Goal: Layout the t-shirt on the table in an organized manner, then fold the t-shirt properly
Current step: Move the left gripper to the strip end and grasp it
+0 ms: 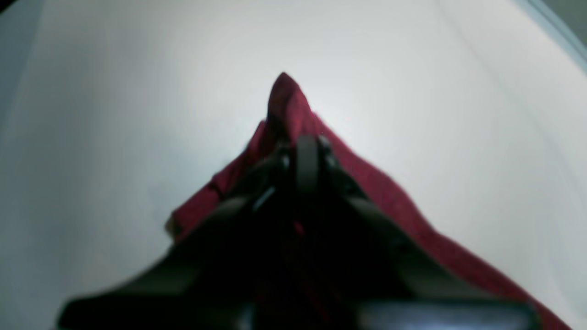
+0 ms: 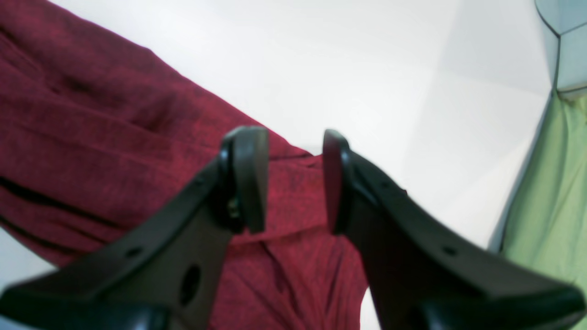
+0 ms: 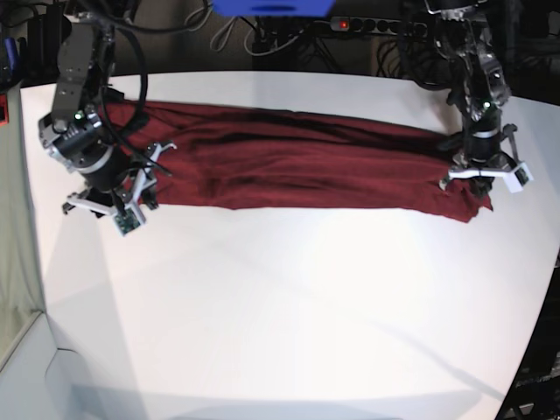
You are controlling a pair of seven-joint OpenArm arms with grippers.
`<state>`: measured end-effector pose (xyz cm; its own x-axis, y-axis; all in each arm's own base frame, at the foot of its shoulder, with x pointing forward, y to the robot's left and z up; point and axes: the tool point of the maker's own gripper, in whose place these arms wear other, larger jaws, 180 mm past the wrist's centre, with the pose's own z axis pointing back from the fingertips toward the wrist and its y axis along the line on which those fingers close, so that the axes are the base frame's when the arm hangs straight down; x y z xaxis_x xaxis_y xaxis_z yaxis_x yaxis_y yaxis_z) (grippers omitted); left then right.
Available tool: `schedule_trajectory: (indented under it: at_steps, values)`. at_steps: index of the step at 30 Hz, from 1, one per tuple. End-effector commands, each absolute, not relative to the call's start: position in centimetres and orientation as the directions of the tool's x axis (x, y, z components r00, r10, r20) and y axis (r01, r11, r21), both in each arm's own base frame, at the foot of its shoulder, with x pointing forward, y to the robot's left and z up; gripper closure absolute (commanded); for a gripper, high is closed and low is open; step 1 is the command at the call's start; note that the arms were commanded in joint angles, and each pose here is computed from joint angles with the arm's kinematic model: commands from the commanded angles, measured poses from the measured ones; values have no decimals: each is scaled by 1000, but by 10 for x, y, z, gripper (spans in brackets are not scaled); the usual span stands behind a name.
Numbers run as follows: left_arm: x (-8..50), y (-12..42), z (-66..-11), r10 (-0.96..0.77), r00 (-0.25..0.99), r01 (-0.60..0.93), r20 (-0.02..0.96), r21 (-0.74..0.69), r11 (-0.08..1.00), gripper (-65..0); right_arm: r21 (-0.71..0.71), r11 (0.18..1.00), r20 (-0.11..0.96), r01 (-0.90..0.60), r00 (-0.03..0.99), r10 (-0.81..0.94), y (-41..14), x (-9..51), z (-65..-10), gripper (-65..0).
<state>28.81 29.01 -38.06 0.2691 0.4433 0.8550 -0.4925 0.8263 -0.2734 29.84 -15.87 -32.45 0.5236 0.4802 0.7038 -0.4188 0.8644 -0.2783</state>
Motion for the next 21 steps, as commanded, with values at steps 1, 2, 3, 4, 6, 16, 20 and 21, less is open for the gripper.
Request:
schedule_trajectory:
  at_steps: [1,2,3,4,6,16,20,21]
  values:
    - [293,296,-373,424,245,-485,872,-268,832,0,-290,862,732,-416,483,480,-157,305,-312,-211]
    - [291,297,-381,431,261,-493,864,-264,829,0,-290,862,731,-417,484,480,-157,304,-313,-211]
    - [289,297,-388,437,273,-501,857,-262,825,0,-290,862,731,-417,484,480,-157,304,-313,-211]
    - [287,297,-392,441,280,-505,853,-260,823,0,-290,862,731,-417,484,480,-157,304,-313,-211]
    - [286,297,-397,447,288,-510,847,-259,820,0,-290,862,731,-415,485,479,-157,304,-313,-211]
    - [292,298,-393,446,281,-506,850,-263,821,-186,-292,861,730,-416,485,482,-158,304,-313,-211]
    - [291,298,-389,441,274,-503,855,-263,823,-351,-295,862,730,-413,485,482,-160,305,-312,-211]
    - [292,298,-387,439,270,-502,857,-264,824,-374,-296,862,730,-411,484,482,-160,305,-311,-211]
